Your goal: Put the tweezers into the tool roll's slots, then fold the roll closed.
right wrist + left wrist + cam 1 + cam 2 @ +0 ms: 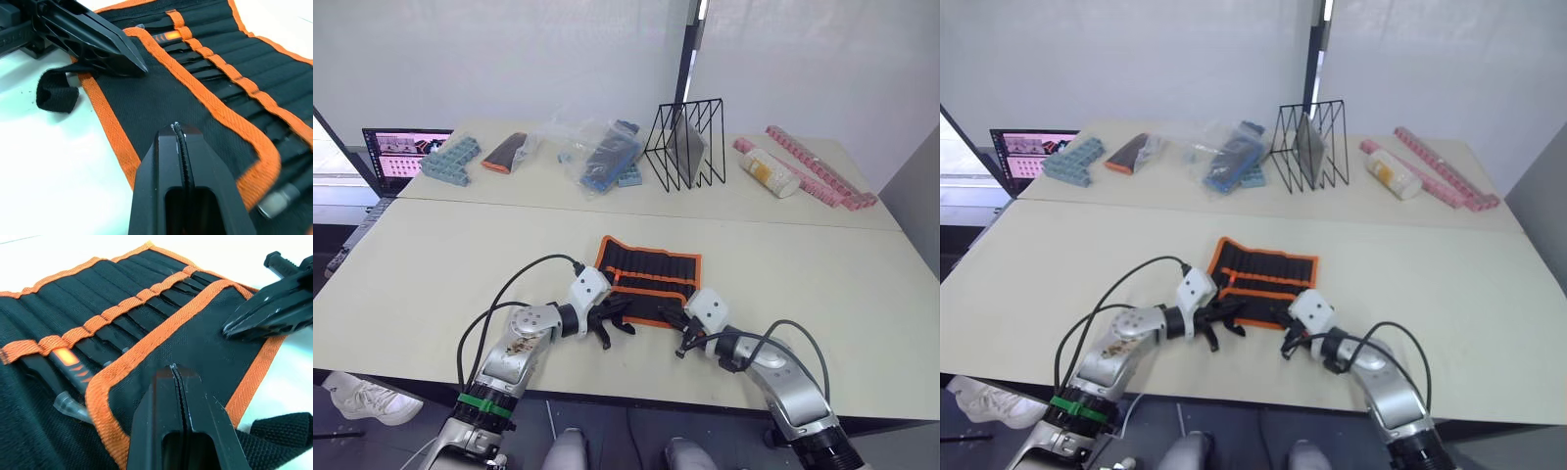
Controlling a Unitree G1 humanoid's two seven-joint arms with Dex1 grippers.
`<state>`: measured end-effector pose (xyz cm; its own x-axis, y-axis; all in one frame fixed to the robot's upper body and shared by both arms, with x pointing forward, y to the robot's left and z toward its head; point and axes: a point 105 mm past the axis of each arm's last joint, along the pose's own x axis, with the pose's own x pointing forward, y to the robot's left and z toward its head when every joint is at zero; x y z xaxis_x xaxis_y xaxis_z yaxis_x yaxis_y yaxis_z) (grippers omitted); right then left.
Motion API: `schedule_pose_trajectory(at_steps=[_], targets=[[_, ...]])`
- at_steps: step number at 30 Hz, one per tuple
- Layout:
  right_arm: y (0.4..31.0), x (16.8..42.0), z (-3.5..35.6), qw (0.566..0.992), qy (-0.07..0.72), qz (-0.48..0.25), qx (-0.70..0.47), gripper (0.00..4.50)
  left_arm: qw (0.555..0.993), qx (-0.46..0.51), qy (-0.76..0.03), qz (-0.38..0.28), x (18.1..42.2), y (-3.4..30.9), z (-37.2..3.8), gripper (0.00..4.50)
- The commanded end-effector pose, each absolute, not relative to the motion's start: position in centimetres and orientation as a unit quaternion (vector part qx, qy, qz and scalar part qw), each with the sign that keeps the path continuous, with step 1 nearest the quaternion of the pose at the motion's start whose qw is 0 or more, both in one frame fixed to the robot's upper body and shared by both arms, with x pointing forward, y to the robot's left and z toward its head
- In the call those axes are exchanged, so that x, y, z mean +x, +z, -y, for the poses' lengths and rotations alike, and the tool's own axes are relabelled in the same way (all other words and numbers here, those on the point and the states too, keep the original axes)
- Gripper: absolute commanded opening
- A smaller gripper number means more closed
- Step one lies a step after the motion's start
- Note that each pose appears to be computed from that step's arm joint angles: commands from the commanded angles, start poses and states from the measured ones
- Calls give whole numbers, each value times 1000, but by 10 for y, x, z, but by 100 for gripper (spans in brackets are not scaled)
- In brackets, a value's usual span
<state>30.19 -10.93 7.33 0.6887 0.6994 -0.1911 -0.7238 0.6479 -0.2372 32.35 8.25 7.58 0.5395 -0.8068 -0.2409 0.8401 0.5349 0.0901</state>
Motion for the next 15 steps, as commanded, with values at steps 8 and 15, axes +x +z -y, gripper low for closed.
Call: schedule_pose_trajectory(at_steps=[8,15], targets=[[120,313,141,926,359,17,-115,4,881,84,-464,-38,327,114,-99,0],[138,315,158,923,383,-9,-34,4,868,88,-489,-10,321,144,-111,0]])
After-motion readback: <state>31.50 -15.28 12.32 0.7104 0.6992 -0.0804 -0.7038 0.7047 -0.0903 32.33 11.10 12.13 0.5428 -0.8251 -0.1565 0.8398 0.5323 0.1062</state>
